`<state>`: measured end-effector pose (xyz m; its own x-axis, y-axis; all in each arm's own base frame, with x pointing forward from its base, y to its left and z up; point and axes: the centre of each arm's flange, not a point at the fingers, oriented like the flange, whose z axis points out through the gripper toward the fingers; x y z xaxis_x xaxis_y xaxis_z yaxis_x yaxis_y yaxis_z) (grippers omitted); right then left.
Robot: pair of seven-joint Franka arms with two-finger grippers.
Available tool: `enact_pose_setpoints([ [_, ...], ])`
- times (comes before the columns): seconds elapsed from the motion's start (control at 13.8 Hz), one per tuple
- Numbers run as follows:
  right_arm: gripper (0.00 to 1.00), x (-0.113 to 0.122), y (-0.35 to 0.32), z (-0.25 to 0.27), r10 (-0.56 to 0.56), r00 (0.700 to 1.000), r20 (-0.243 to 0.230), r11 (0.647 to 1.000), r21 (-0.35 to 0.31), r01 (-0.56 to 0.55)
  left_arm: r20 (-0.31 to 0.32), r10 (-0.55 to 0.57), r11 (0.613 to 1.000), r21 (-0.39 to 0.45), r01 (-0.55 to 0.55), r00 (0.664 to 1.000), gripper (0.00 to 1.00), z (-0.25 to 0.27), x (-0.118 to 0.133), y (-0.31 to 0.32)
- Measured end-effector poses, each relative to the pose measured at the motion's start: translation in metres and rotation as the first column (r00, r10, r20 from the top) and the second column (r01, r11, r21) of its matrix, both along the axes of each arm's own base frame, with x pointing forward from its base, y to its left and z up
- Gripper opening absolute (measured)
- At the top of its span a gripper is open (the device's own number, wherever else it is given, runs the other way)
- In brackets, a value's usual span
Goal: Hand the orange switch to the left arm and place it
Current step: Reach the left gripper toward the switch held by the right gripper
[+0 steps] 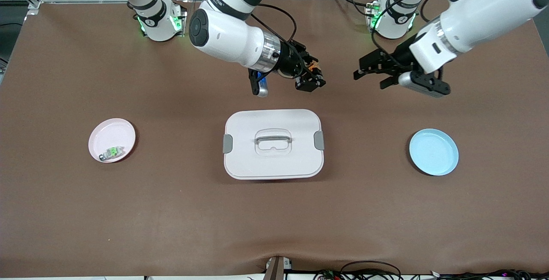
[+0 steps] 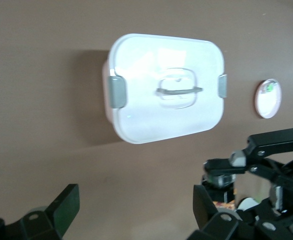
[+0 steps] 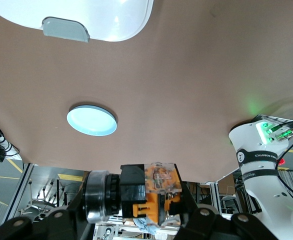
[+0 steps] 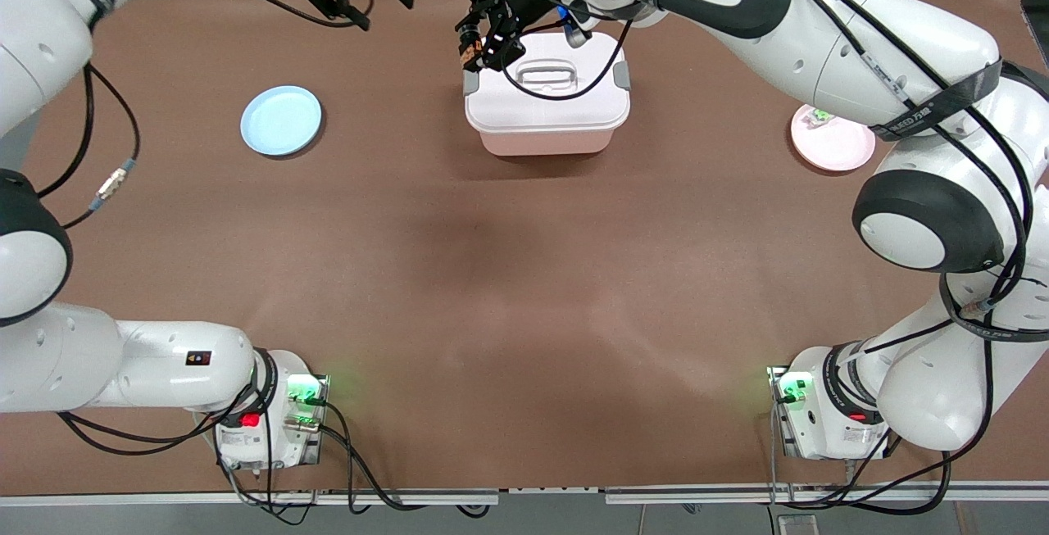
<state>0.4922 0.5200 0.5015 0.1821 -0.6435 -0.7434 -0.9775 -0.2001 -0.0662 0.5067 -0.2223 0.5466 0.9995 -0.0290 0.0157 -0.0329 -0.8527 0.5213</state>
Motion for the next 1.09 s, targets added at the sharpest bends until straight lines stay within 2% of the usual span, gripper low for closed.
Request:
enact_pose_setpoints([
  [0.43,0.73,0.0,0.0,0.0,0.0,1.0,0.0,1.0,0.0,0.0,-0.036,-0.018,0.978,-0.21,0.01,0.999,0.99,-0.02,-0.009,-0.014],
  [0.65,0.73,0.0,0.0,0.0,0.0,1.0,0.0,1.0,0.0,0.0,-0.04,-0.018,0.969,-0.245,0.007,0.999,0.99,-0.021,-0.02,-0.019],
  [0.87,0.73,0.0,0.0,0.0,0.0,1.0,0.0,1.0,0.0,0.0,-0.011,-0.011,0.952,-0.307,0.007,1.0,0.99,-0.029,-0.04,-0.028],
  [1.09,0.73,0.0,0.0,0.0,0.001,1.0,0.0,1.0,0.0,-0.001,0.017,0.02,0.95,-0.312,-0.014,1.0,0.96,-0.045,-0.055,-0.043],
])
